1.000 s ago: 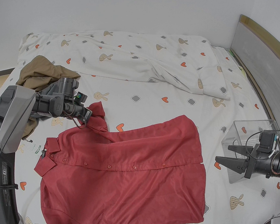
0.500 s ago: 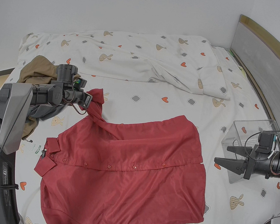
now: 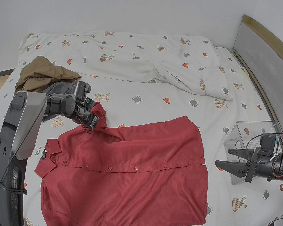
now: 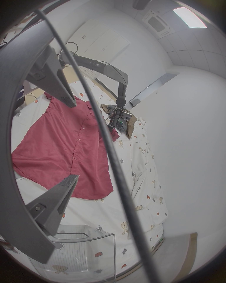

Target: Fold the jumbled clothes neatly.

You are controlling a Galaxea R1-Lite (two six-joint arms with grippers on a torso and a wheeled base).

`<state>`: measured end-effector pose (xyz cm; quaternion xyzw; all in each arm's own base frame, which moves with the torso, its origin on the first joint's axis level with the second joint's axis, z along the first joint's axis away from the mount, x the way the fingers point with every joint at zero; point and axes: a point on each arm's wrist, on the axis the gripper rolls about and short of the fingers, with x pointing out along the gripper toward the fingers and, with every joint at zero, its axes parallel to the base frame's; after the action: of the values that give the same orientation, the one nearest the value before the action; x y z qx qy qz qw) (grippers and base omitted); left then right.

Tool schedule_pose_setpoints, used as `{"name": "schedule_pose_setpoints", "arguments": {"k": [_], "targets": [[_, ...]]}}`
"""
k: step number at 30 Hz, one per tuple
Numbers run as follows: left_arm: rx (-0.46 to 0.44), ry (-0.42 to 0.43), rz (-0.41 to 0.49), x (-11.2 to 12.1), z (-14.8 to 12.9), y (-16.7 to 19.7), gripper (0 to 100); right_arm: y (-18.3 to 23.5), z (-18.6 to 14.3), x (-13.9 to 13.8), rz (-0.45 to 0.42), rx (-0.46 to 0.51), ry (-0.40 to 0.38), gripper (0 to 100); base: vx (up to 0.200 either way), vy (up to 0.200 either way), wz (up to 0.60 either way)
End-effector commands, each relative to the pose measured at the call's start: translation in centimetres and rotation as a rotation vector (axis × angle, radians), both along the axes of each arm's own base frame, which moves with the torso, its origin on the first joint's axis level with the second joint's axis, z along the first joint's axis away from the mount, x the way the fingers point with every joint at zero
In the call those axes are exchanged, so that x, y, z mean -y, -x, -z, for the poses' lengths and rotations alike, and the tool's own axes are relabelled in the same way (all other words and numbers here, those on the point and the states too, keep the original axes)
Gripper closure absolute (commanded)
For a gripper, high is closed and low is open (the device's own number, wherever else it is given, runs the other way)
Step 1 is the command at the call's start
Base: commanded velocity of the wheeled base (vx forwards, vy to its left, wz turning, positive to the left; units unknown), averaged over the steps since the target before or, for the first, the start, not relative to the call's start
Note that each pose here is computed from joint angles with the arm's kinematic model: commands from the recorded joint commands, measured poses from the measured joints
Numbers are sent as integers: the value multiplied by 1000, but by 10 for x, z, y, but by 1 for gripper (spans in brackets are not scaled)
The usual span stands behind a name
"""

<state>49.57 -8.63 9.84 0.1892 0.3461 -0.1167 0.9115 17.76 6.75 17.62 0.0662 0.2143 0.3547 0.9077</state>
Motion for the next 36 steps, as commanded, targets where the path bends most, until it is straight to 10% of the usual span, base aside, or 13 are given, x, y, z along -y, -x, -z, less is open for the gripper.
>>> {"name": "schedule_pose_setpoints", "arguments": {"k": [1, 2, 3, 15, 18, 25, 33, 36], "targets": [[-17, -3, 10, 7, -1, 4, 100, 0, 1, -1, -4, -2, 0, 0, 0, 0, 0], [-25, -11, 16, 7, -1, 5, 100, 0, 1, -1, -4, -2, 0, 0, 0, 0, 0], [-21, -7, 12, 6, -2, 4, 0, 1, 1, -1, -4, -2, 0, 0, 0, 0, 0], [121, 54, 17, 6, -47, 9, 0, 2, 0, 0, -3, 2, -1, 0, 0, 0, 0], [265, 116, 75, 2, -97, 21, 0, 2, 0, 0, -3, 1, -1, 0, 0, 0, 0], [234, 216, 238, -44, -84, 52, 0, 2, 2, 0, -4, -8, 0, 0, 0, 0, 0], [-63, 831, 443, -131, -55, 109, 0, 1, 3, 0, -5, -14, 1, 0, 0, 0, 0], [-66, 821, 434, -130, -62, 131, 0, 1, 2, 0, -3, -11, 0, 0, 0, 0, 0]]}}
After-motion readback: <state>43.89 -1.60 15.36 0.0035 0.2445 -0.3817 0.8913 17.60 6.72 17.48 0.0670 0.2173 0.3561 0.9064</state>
